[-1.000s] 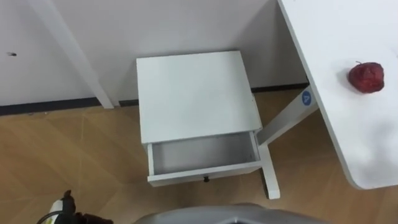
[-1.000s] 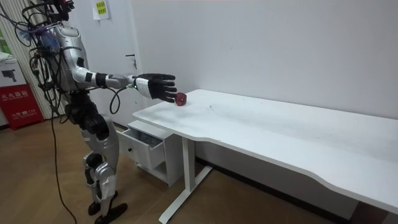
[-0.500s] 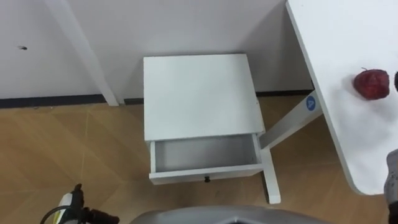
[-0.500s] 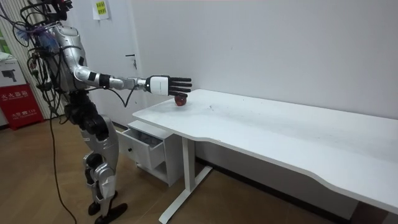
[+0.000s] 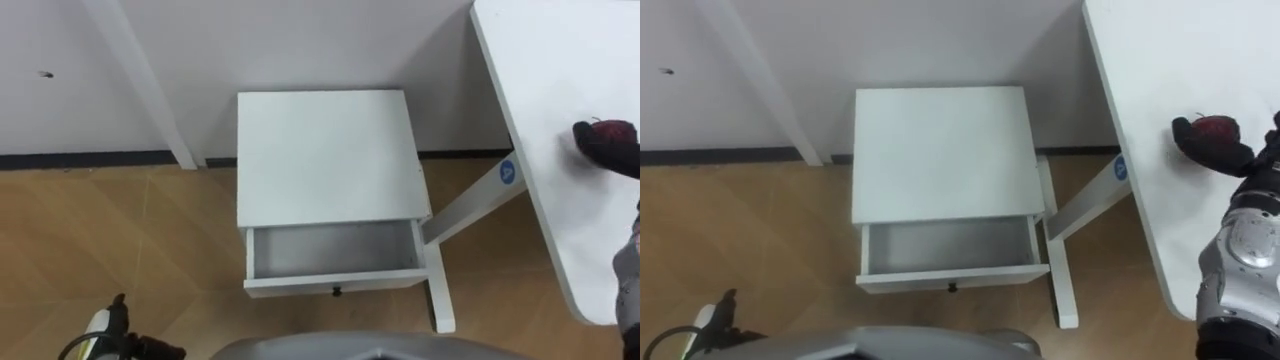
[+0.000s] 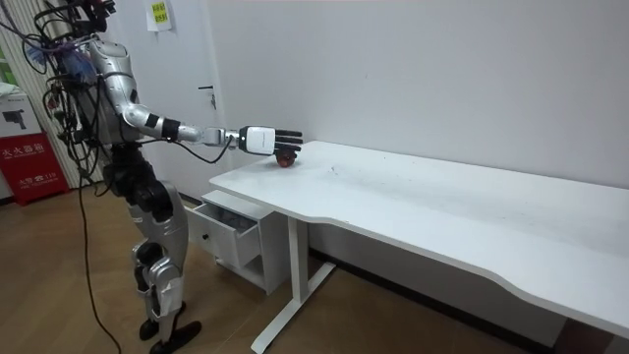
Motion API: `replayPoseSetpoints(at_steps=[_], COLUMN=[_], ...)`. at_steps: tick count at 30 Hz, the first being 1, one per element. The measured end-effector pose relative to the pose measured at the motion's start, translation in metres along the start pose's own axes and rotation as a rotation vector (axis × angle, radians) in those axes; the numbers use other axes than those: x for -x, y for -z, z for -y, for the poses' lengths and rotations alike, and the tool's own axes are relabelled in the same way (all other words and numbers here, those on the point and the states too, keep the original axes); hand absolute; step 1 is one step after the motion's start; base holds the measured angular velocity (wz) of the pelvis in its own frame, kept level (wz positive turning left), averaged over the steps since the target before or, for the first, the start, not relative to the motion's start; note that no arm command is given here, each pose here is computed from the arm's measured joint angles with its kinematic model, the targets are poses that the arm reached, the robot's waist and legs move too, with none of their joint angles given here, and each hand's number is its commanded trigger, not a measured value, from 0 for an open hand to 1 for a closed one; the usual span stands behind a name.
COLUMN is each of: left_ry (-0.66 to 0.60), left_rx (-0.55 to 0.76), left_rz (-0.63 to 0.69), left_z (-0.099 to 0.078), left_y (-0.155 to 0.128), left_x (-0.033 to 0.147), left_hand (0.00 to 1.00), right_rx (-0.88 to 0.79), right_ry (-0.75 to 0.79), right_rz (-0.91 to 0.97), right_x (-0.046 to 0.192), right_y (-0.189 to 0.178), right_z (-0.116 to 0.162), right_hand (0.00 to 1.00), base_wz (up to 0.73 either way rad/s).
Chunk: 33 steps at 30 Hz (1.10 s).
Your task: Put apple and close drawer
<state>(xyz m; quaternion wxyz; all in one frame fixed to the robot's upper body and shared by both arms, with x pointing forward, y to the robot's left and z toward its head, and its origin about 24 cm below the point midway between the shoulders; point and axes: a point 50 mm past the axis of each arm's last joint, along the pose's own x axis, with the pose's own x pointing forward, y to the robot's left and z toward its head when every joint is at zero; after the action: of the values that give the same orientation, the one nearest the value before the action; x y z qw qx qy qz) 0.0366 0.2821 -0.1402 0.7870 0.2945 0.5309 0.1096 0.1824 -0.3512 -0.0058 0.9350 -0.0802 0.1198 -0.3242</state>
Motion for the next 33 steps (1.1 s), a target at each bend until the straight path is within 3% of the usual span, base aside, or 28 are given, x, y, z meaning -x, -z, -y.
replayPoseSetpoints(at_steps=[18,19,20,22,33], left_ry=[0.057,0.057,0.055,0.054,0.064], left_rx=[-0.034,-0.036,-0.037,-0.047,-0.095], left_rz=[-0.044,-0.043,-0.042,-0.040,-0.051], left_z=[0.005,0.005,0.004,0.003,0.002], left_y=[0.015,0.015,0.015,0.015,0.019], left_x=[0.005,0.004,0.004,0.004,0.003], left_hand=[0.00,0.00,0.00,0.00,0.00], right_rx=[0.082,0.083,0.083,0.087,0.133], right_ry=[-0.098,-0.101,-0.108,-0.113,-0.097], right_rz=[-0.091,-0.093,-0.098,-0.114,-0.160], right_x=[-0.020,-0.020,-0.020,-0.019,-0.020], right_y=[0.007,0.007,0.008,0.012,0.022], right_z=[0.005,0.005,0.005,0.006,0.016], right_hand=[0.00,0.15,0.39,1.00,1.00], base_wz=[0.01,0.00,0.00,0.00,0.00])
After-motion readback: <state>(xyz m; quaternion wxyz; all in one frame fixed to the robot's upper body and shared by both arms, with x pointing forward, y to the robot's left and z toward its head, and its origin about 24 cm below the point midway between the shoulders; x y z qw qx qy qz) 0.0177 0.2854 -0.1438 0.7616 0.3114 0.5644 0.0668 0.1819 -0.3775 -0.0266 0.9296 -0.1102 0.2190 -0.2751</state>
